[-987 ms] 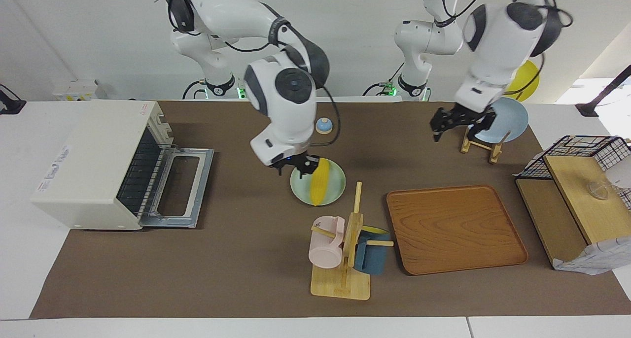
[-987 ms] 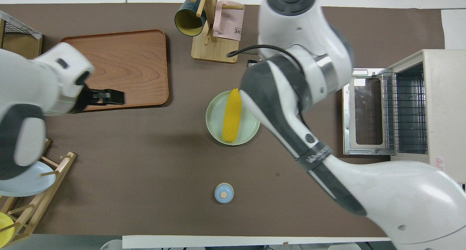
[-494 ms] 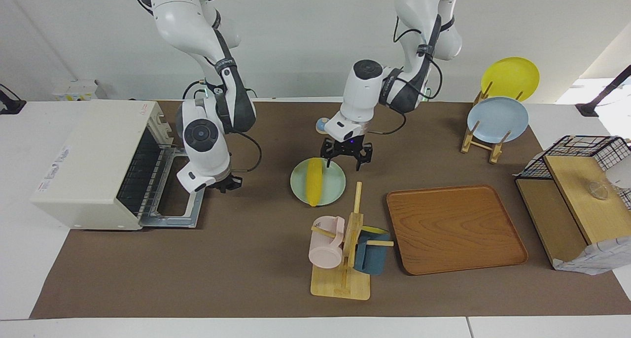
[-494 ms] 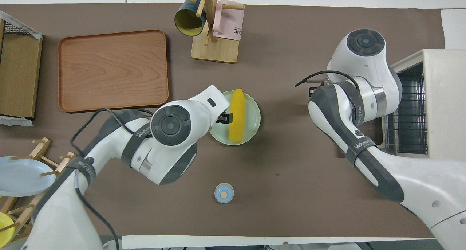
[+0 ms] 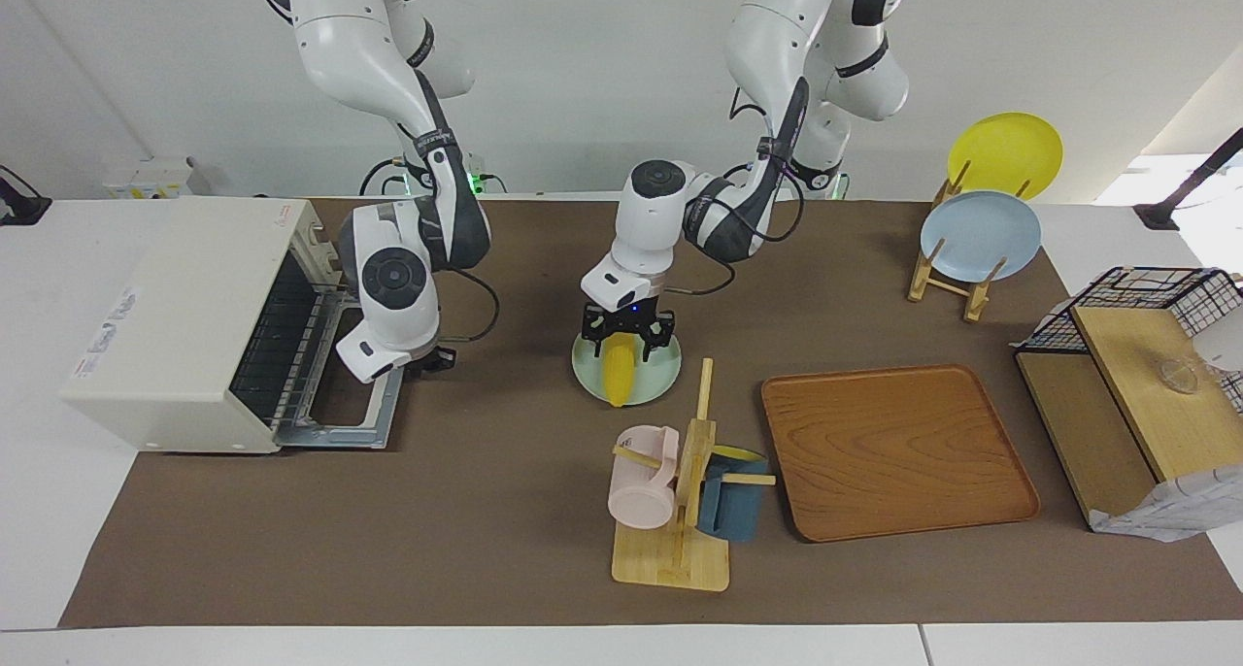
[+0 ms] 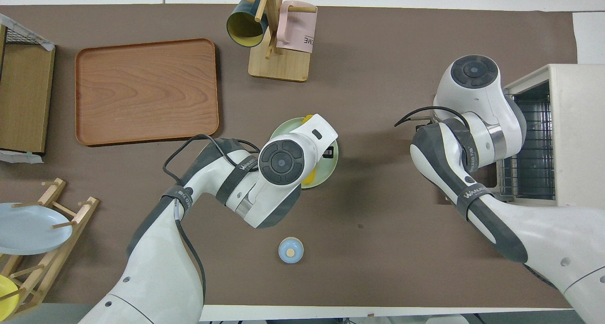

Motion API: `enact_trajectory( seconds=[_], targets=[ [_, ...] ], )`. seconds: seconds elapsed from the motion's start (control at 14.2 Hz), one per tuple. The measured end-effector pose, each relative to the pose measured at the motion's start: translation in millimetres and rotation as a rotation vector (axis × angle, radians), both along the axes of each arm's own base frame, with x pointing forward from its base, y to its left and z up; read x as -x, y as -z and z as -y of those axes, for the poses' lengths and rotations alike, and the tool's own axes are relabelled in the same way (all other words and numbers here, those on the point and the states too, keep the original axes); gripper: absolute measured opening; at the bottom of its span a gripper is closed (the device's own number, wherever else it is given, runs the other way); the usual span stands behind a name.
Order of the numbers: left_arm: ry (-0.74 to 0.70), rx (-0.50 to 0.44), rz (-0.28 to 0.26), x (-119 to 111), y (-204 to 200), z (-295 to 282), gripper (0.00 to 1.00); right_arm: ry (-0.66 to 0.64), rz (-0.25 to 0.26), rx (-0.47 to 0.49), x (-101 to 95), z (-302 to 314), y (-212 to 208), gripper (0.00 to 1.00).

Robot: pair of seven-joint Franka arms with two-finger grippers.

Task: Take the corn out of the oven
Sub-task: 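Grasp the yellow corn with the left gripper while the right gripper withdraws, then carry the corn onto the wooden tray with the left gripper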

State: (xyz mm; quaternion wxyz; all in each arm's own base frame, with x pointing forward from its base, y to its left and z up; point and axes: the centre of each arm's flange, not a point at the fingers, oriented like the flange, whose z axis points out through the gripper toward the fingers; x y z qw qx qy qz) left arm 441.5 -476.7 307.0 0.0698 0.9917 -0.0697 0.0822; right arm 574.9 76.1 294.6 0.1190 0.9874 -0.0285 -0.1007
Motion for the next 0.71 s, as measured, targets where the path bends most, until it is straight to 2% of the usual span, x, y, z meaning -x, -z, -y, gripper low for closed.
enact_trajectory(
  seconds=[0.07,0.21,0.28,0.49,0.63,0.71],
  targets=[
    [-0.006,0.001,0.001,-2.0,0.2,-0.8,0.52,-0.008,0.001,0.004,0.3,0.2,0.7,0.01],
    [-0.024,-0.016,-0.013,-8.3,-2.8,-5.7,0.52,-0.059,-0.001,0.03,1.4,-5.2,0.8,0.01],
    [-0.046,-0.032,-0.024,-19.4,-8.9,-14.3,0.52,-0.083,-0.007,0.037,1.5,-6.9,-0.5,0.01],
    [-0.078,-0.092,-0.062,-90.2,-38.7,-102.6,0.52,-0.135,-0.058,0.047,-8.9,-7.6,-31.0,0.01],
    [-0.08,-0.113,-0.068,-137.7,-46.0,-188.1,0.52,-0.14,-0.066,0.052,-21.4,4.9,-73.4,0.01],
    [-0.081,-0.118,-0.063,-155.9,-45.4,-226.9,0.52,-0.139,-0.054,0.041,-24.9,16.4,-96.3,0.01]
  ],
)
